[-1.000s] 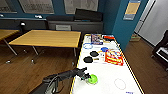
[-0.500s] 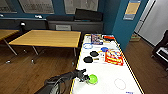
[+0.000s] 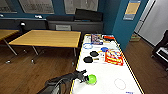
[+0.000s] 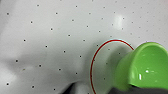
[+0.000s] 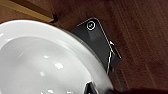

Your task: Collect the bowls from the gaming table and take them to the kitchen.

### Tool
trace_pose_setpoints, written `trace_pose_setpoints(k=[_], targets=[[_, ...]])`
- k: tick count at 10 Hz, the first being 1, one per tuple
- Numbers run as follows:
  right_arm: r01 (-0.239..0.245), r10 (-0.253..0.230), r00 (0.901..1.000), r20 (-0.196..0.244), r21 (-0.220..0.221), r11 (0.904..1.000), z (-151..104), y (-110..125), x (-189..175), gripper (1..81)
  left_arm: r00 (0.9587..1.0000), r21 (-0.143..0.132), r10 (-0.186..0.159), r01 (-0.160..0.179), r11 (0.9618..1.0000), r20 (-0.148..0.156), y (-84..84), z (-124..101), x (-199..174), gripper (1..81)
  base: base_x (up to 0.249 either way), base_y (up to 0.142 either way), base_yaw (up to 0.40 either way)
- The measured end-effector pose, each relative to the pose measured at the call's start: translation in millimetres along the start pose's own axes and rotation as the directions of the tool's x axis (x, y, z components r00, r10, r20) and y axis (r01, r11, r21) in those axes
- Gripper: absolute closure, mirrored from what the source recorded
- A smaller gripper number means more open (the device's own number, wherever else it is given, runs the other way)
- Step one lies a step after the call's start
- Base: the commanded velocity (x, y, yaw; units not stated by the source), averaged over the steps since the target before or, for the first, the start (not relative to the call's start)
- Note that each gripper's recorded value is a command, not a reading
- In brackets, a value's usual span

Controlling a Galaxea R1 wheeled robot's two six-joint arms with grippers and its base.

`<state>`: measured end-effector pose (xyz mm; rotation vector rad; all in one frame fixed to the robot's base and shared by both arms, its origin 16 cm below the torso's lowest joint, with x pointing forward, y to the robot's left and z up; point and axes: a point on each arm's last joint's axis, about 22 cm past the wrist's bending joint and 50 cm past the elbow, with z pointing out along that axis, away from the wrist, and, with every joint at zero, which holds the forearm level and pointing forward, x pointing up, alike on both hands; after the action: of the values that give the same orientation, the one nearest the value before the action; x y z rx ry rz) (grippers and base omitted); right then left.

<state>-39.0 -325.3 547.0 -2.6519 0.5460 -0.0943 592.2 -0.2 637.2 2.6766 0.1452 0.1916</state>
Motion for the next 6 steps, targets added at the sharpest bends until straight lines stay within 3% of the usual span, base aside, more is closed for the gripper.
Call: trace_pose_setpoints(k=[1, 6], targets=[[0.003, -0.003, 1.0000, 0.008, 0.003, 1.0000, 2, -2, 1, 81.1, 0.9998, -0.030, -0.018, 0.018, 0.9994, -0.008, 6.5, 3, -3, 81.1, 0.000, 0.000, 0.000], [0.009, -0.009, 0.9999, 0.007, -0.014, 0.9999, 2, 7, 6, 81.1, 0.9990, -0.031, 0.039, -0.038, 0.9988, 0.020, 13.6, 3, -13, 81.1, 0.000, 0.000, 0.000]])
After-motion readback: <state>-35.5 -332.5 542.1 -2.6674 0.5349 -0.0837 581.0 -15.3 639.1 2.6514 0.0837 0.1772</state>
